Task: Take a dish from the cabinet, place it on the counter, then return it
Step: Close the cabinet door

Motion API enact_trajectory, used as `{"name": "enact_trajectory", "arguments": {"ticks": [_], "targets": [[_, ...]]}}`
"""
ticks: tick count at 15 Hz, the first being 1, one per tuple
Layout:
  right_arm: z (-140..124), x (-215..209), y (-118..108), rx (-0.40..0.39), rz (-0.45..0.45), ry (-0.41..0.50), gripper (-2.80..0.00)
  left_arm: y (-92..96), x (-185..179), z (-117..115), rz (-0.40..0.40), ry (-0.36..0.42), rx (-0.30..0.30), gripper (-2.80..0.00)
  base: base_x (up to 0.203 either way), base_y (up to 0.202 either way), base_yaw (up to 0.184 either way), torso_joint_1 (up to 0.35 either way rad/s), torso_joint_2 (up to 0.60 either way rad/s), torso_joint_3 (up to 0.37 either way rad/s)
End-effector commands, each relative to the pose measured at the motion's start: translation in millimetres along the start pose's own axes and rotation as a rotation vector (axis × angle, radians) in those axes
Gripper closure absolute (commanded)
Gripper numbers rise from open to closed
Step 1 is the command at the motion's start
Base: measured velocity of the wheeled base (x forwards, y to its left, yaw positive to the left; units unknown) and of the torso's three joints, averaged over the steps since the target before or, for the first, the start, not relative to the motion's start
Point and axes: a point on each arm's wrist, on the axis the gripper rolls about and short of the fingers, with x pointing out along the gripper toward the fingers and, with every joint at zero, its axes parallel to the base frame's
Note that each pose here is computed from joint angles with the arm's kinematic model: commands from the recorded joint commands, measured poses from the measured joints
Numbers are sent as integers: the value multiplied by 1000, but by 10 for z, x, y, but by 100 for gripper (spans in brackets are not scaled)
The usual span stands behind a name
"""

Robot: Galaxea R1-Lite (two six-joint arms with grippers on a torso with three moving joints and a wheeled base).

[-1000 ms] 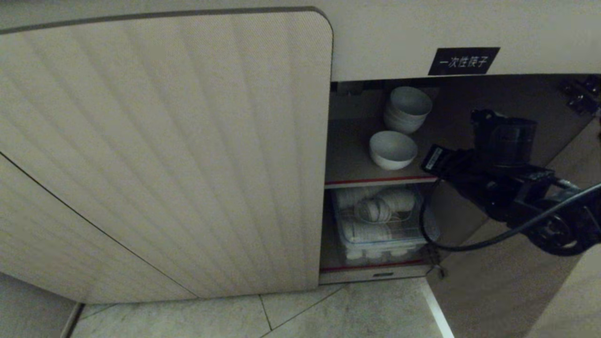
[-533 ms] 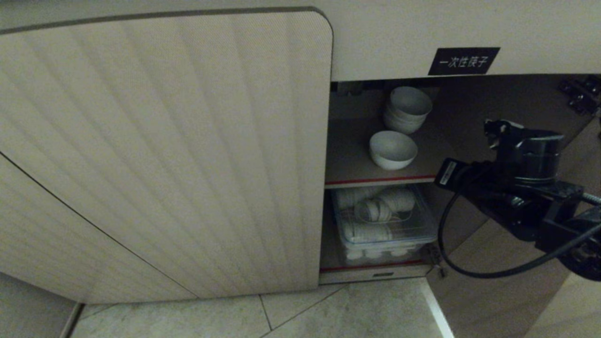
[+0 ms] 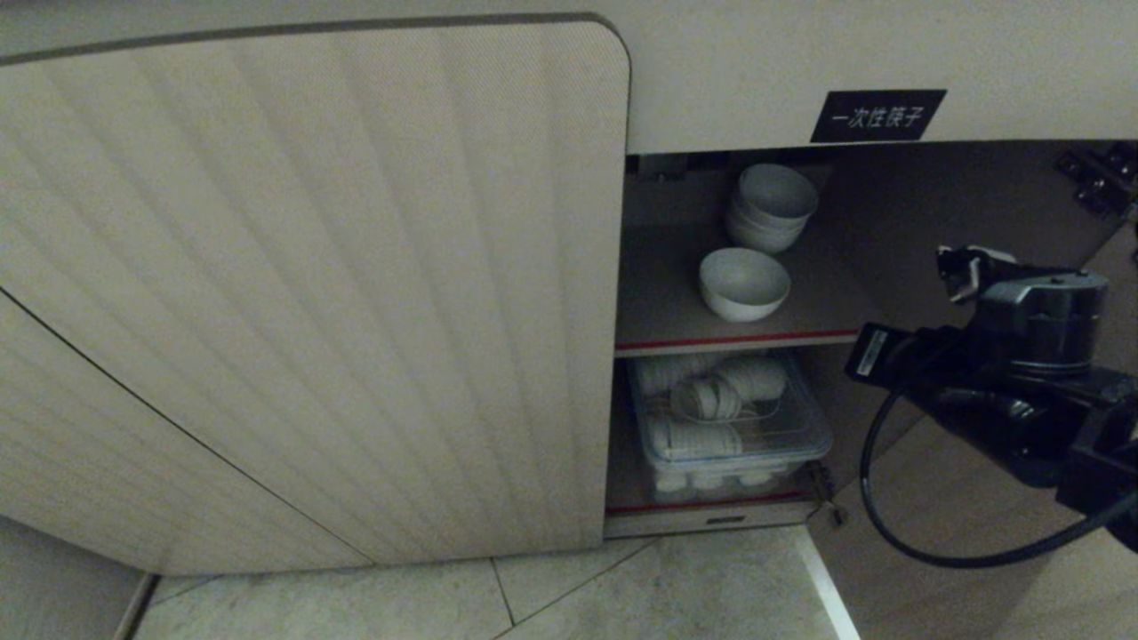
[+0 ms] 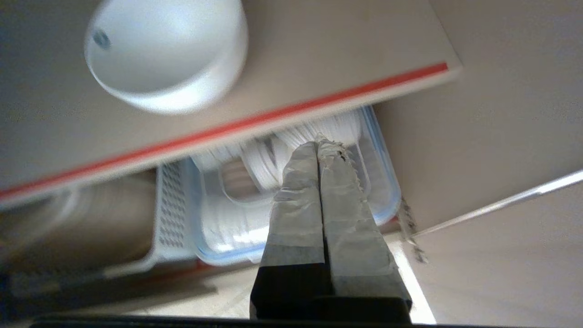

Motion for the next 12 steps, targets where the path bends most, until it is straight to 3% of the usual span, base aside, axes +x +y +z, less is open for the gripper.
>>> {"name": "enact_trajectory", "arguments": {"ticks": [1, 12], "targets": [[-50, -45, -64, -25, -1, 17, 0, 0, 0, 0, 1, -1, 0, 0, 0, 0, 0, 0, 0, 0], [-257, -303, -544, -157, 21, 130, 0, 0, 0, 0, 1, -1, 0, 0, 0, 0, 0, 0, 0, 0]]}}
